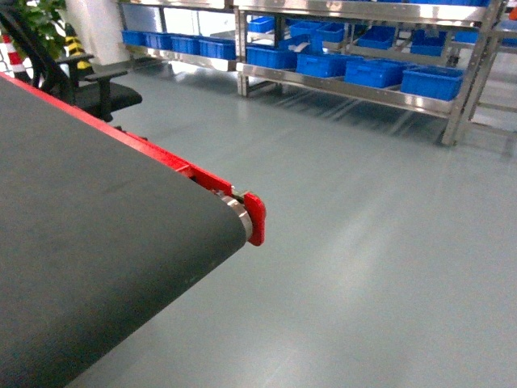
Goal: Sort blue parts and orange caps into right shelf containers
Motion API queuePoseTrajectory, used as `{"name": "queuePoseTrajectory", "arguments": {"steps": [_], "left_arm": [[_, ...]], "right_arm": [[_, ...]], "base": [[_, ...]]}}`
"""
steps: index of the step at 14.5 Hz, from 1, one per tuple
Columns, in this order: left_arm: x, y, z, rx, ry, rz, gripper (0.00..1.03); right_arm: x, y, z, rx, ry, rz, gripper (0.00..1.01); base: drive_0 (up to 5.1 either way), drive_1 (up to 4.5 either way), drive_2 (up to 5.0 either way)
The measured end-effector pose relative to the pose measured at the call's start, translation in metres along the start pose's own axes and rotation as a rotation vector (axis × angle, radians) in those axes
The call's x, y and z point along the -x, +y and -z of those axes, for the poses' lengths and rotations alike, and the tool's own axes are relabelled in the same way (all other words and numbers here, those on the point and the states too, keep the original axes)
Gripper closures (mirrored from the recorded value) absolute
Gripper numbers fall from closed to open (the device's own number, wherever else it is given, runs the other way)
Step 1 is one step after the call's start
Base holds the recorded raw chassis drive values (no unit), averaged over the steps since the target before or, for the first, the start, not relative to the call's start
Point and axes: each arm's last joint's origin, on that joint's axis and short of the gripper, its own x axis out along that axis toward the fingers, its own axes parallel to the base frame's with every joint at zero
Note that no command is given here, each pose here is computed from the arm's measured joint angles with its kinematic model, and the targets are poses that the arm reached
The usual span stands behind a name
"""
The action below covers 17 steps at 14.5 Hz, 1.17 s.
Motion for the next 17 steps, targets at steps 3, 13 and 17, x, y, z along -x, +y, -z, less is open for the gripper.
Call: {"name": "queuePoseTrajectory", "arguments": {"steps": [3,13,17], "left_arm": [[0.0000,0.0000,0.0000,0.000,0.000,0.000,0.60],[0.0000,0.0000,0.0000,0.000,0.000,0.000,0.60],[0.0000,0.0000,0.0000,0.000,0.000,0.000,0.60]], "right_arm": [[0.0000,0.0000,0.0000,0.000,0.000,0.000,0.58],[0.0000,0.0000,0.0000,0.000,0.000,0.000,0.58],[0.0000,0.0000,0.0000,0.000,0.000,0.000,0.58]], "base": [[-1.7,-1.66,-1.7],[-1.7,-1.66,-1.7],[-1.6,-1.61,-1.6]]}}
